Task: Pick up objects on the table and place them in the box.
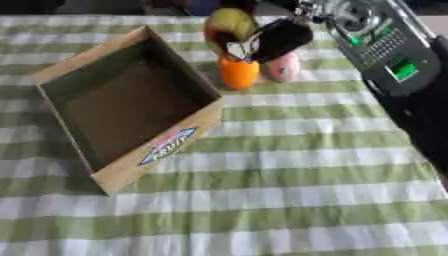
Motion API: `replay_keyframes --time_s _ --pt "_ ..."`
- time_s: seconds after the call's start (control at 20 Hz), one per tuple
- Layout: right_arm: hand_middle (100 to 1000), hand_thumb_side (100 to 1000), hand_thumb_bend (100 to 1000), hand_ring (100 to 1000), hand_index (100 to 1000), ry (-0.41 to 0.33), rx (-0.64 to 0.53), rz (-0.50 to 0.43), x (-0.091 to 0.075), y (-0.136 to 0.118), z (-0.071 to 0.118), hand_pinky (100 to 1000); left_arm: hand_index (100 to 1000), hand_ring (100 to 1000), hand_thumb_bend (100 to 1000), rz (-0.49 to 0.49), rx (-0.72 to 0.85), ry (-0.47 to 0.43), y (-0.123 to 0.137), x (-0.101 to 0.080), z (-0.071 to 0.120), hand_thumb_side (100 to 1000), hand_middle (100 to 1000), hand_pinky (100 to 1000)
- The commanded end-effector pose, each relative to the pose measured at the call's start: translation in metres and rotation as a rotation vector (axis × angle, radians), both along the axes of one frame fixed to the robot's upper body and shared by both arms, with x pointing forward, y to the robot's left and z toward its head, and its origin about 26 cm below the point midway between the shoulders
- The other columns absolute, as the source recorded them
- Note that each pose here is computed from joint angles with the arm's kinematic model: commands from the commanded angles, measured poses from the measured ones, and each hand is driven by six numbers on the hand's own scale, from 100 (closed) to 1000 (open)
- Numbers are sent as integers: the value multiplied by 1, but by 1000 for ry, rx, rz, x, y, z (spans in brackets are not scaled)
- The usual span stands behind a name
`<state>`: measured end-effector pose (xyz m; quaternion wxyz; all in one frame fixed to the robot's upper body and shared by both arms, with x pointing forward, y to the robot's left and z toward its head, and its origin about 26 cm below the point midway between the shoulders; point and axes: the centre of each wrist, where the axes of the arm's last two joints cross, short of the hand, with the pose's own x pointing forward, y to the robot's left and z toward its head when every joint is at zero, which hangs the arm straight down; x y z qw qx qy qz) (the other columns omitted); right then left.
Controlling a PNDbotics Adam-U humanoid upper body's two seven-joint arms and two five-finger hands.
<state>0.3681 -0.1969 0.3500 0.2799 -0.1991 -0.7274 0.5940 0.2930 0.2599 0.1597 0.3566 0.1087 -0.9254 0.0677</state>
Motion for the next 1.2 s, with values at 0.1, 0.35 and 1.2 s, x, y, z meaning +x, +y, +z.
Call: replay_keyframes --time_s 0.1,0.35,1.2 --pt "273 261 100 517 564 -6 17 35 9 23 16 626 786 701 100 -14 13 -25 0 -1 7 983 681 566" --pt "269 257 100 513 566 5 53 71 23 55 28 628 786 699 100 -19 12 -36 -1 0 9 982 682 565" --pt "309 250 100 539 569 211 -3 34 74 143 -74 618 782 693 100 -11 -3 -46 -1 0 11 984 677 565"
